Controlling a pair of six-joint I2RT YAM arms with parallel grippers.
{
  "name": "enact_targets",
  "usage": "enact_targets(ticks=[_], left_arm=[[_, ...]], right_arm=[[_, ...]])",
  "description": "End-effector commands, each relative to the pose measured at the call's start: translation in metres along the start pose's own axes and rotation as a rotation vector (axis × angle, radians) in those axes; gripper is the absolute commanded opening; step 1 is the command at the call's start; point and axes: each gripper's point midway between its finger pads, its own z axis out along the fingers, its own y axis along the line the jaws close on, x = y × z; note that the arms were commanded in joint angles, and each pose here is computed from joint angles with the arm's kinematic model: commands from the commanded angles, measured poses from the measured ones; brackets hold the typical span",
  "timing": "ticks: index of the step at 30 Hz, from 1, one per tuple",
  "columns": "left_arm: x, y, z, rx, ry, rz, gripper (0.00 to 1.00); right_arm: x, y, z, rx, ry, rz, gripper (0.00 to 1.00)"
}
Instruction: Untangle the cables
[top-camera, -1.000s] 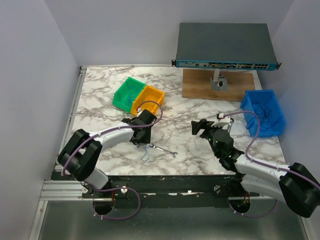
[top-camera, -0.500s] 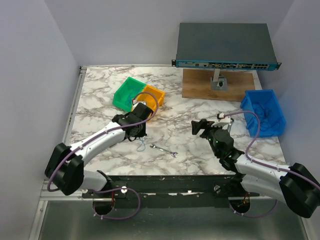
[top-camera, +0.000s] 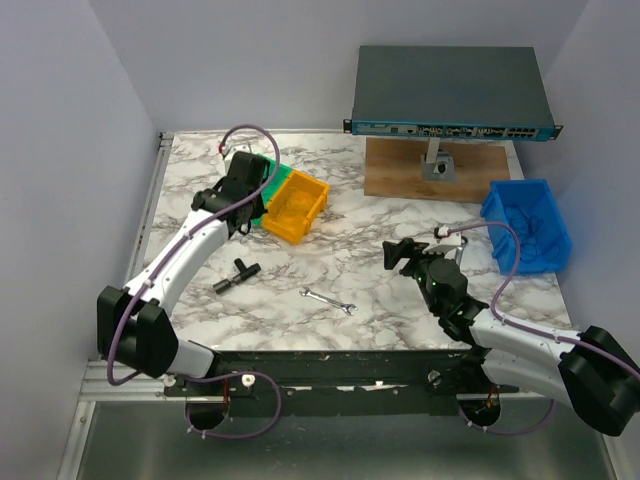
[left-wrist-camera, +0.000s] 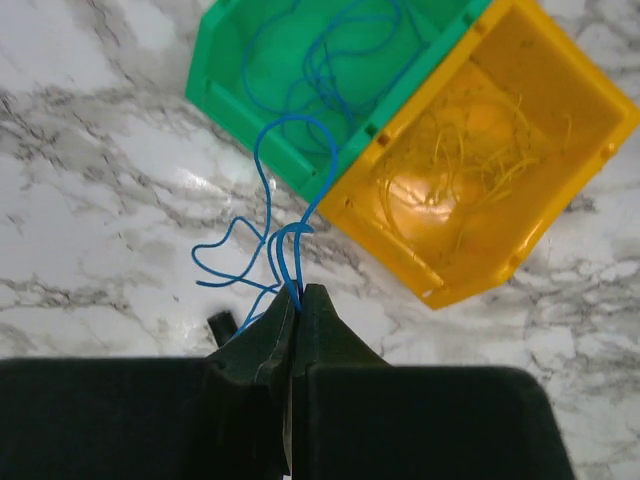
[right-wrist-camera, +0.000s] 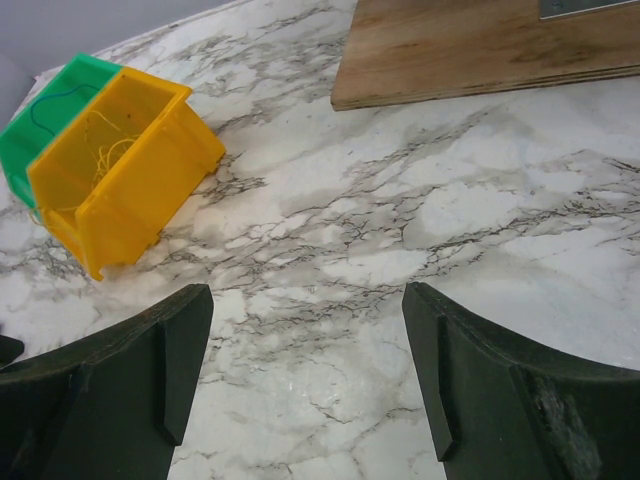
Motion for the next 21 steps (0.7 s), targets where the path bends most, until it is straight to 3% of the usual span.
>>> enact_targets(ticks=[1, 8, 12, 18, 21], left_arm=[[-0.060, 0.008, 0.004, -0.082, -0.103, 0.000, 0.00], [-0.107, 0.013, 0.034, -0.222, -0.118, 0.059, 0.00], [-0.119, 0.007, 0.063, -0.213, -0.094, 0.063, 0.00], [-0.088, -0.005, 0.120, -0.175, 0.021, 0.079, 0.00], [-0.059, -0.025, 0.156, -0.024, 0.142, 0.071, 0.00]], right_arm=[[-0.005, 0.003, 0.000, -0.006, -0.018, 0.019, 0.85], [-0.005, 0.003, 0.000, -0.003, -0.024, 0.025, 0.84], [-0.005, 0.002, 0.000, 0.000, -0.025, 0.027, 0.83], [-0.006, 0.002, 0.001, 0.003, -0.027, 0.028, 0.83], [-0.005, 0.000, 0.000, 0.007, -0.027, 0.026, 0.83]])
